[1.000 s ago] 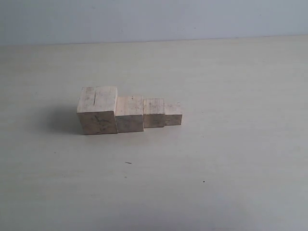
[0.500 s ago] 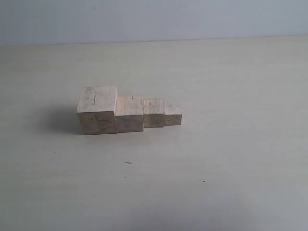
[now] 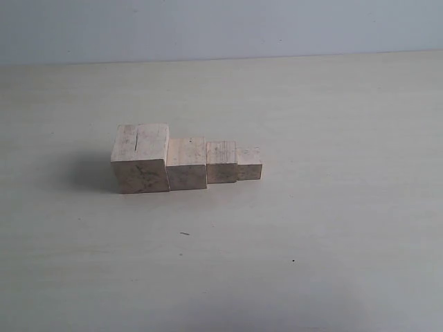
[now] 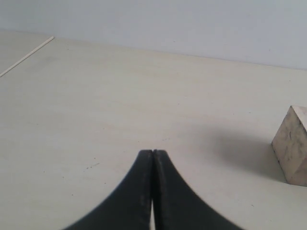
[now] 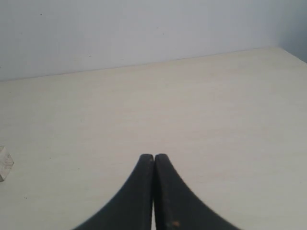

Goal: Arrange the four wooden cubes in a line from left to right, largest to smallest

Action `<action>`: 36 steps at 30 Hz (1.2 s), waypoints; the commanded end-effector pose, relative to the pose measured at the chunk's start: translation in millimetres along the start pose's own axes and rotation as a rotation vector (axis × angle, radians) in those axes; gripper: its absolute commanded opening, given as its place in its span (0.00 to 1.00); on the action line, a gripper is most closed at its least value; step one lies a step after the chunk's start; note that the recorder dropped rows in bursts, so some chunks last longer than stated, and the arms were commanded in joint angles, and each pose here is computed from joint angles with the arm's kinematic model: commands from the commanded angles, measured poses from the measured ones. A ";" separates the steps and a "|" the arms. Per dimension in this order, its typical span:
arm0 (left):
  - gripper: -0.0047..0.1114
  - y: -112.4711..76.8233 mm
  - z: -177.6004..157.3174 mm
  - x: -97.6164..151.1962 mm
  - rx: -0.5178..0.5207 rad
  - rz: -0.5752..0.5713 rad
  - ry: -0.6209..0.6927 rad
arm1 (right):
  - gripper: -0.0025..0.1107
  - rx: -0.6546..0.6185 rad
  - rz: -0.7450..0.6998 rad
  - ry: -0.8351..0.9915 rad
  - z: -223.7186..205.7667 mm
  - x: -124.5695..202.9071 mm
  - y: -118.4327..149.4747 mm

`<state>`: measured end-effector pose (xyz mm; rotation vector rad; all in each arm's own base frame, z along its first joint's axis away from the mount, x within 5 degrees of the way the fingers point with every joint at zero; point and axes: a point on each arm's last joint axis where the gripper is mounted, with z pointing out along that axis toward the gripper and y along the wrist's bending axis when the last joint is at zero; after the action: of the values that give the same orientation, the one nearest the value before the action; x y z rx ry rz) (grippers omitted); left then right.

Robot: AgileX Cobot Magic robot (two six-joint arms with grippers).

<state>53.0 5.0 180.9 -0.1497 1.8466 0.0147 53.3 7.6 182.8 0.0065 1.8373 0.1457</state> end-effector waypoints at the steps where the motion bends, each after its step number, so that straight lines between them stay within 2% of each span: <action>1: 0.04 -0.1 -0.1 -0.4 0.001 -0.013 -0.016 | 0.02 0.011 -0.024 -0.062 -0.2 -4.3 -1.1; 5: 0.04 -0.1 -0.1 -0.4 0.001 -0.013 -0.016 | 0.02 0.042 -0.114 -0.015 -0.1 -0.3 -3.8; 36: 0.04 -0.1 -0.1 -0.4 0.001 -0.013 -0.016 | 0.02 0.041 -0.114 -0.017 -0.1 -0.4 -3.8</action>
<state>53.0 5.0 180.9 -0.1497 1.8466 0.0147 53.8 4.1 183.6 -0.0629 1.8245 0.0353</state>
